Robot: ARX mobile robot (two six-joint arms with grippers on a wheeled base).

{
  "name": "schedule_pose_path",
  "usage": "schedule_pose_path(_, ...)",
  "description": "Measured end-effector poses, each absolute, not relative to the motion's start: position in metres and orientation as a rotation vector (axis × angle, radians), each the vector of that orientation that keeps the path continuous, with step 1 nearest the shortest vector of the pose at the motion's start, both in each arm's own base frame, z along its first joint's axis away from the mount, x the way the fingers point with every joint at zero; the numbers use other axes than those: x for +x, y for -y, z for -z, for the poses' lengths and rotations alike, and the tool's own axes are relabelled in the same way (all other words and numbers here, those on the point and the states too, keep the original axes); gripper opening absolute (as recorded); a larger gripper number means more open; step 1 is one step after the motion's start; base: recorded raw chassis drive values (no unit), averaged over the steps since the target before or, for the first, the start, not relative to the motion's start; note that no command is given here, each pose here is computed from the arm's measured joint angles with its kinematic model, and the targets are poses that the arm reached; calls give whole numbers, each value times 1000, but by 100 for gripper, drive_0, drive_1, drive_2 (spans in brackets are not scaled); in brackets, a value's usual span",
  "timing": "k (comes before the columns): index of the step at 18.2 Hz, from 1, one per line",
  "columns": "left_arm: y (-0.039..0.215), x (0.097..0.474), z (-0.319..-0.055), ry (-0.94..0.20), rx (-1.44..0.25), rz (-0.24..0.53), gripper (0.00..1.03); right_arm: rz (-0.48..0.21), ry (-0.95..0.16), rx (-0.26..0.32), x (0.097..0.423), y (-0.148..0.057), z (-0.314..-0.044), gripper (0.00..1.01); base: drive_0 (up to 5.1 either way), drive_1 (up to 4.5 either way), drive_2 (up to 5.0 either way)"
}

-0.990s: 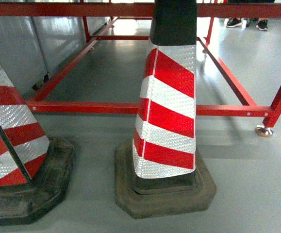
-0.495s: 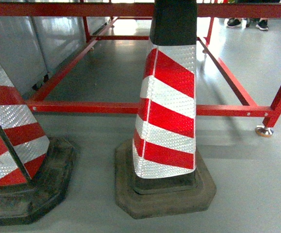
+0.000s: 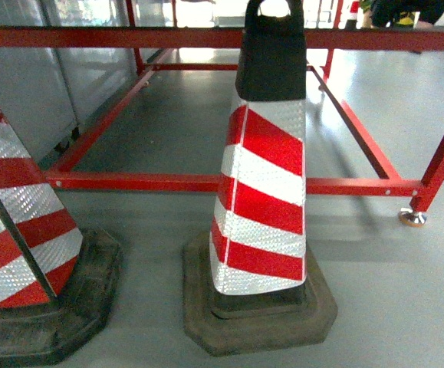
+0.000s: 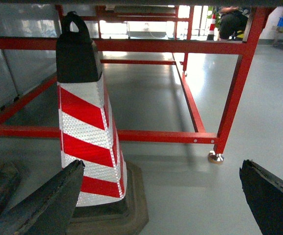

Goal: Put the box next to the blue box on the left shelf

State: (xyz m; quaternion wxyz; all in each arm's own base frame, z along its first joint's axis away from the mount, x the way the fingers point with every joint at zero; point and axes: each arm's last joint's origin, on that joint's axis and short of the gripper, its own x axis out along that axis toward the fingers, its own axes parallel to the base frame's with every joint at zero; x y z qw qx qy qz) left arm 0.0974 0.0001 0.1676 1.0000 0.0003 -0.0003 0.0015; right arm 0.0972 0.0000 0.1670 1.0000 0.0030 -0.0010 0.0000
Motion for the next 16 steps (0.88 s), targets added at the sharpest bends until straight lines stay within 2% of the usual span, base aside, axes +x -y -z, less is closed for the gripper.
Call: schedule_pose_path(16,0,97,-168,1,0,-1,98,0,4,1,97,0,-167,98,0,0,0)
